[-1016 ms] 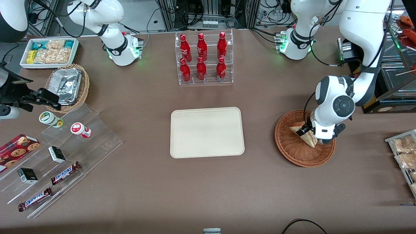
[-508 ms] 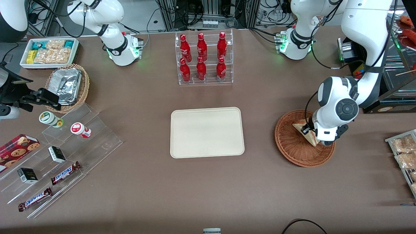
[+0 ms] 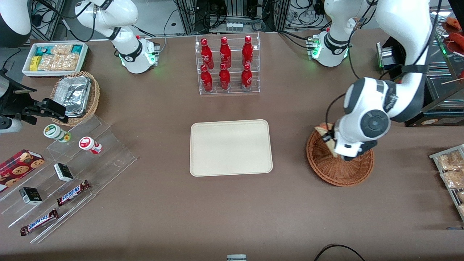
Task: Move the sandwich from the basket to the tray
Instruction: 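Lift the sandwich and carry it over the cream tray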
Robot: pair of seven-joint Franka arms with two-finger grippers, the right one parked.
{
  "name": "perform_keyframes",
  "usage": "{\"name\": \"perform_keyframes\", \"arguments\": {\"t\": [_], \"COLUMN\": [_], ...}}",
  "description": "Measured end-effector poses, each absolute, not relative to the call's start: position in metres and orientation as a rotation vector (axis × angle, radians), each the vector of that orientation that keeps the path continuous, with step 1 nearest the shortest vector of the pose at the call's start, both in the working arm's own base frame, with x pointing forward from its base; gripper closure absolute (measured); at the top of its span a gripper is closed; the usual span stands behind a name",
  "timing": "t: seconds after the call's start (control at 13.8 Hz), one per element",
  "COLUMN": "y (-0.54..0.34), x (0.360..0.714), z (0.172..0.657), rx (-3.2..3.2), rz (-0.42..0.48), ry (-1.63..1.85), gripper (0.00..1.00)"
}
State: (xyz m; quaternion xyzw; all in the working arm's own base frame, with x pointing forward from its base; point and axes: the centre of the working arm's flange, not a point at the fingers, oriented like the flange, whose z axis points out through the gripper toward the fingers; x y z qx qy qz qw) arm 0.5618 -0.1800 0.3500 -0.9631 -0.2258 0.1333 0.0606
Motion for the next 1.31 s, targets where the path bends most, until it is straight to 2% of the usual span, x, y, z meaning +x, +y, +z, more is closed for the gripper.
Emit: {"name": "perform_keyframes", "arguments": {"t": [0.36, 0.65, 1.02, 1.31], "y": [-0.295, -0.387, -0.474, -0.518], "x": [0.535, 0.531, 0.515, 0.500], "z": [0.343, 0.323, 0.300, 0.278], "rx": [-3.004, -3.064, -3.181, -3.148], "rz": [0.445, 0.445, 0.329, 0.198], "ry": [-0.421, -0.290, -0.229, -0.240], "gripper": [0.81, 0.81, 0.81, 0.81]}}
